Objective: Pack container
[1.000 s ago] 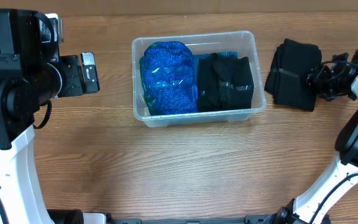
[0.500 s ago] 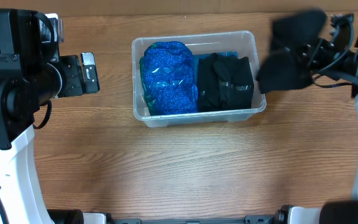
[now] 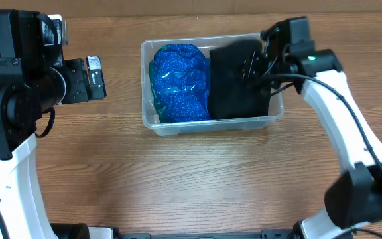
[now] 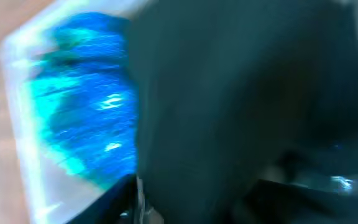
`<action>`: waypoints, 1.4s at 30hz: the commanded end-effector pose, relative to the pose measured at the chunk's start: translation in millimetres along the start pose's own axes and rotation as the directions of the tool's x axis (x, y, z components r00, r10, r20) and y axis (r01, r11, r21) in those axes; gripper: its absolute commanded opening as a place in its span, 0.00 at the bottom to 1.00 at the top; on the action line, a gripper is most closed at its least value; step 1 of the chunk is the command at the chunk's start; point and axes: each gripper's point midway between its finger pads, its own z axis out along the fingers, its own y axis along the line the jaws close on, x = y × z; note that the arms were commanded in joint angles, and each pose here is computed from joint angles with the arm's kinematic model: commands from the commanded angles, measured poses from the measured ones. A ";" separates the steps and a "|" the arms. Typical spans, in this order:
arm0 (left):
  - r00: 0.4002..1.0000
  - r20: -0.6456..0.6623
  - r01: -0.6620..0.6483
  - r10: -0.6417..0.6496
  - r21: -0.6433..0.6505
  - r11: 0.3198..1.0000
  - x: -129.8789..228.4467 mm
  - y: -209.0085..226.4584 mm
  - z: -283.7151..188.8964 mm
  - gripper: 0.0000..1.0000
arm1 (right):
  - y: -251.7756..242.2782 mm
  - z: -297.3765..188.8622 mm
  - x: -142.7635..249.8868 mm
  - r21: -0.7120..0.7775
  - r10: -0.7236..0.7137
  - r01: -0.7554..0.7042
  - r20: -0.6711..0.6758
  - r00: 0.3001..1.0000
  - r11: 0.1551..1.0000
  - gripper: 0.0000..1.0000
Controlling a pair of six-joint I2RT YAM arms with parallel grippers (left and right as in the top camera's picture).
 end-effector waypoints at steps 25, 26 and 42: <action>1.000 0.002 0.004 -0.004 -0.008 1.000 -1.3 1.2 0.9 1.00 | 14.0 47.0 14.7 0.162 -0.137 0.138 -0.017 0.990 0.977 0.59; 1.000 0.002 0.004 -0.004 -0.008 1.000 -1.4 1.2 0.9 1.00 | 25.0 17.6 8.4 0.153 -0.153 0.146 0.033 0.988 0.977 0.71; 1.000 0.002 0.004 -0.004 -0.008 1.000 -1.3 1.2 0.9 1.00 | 25.3 -219.6 35.4 0.149 -0.226 0.178 0.422 0.878 0.973 1.00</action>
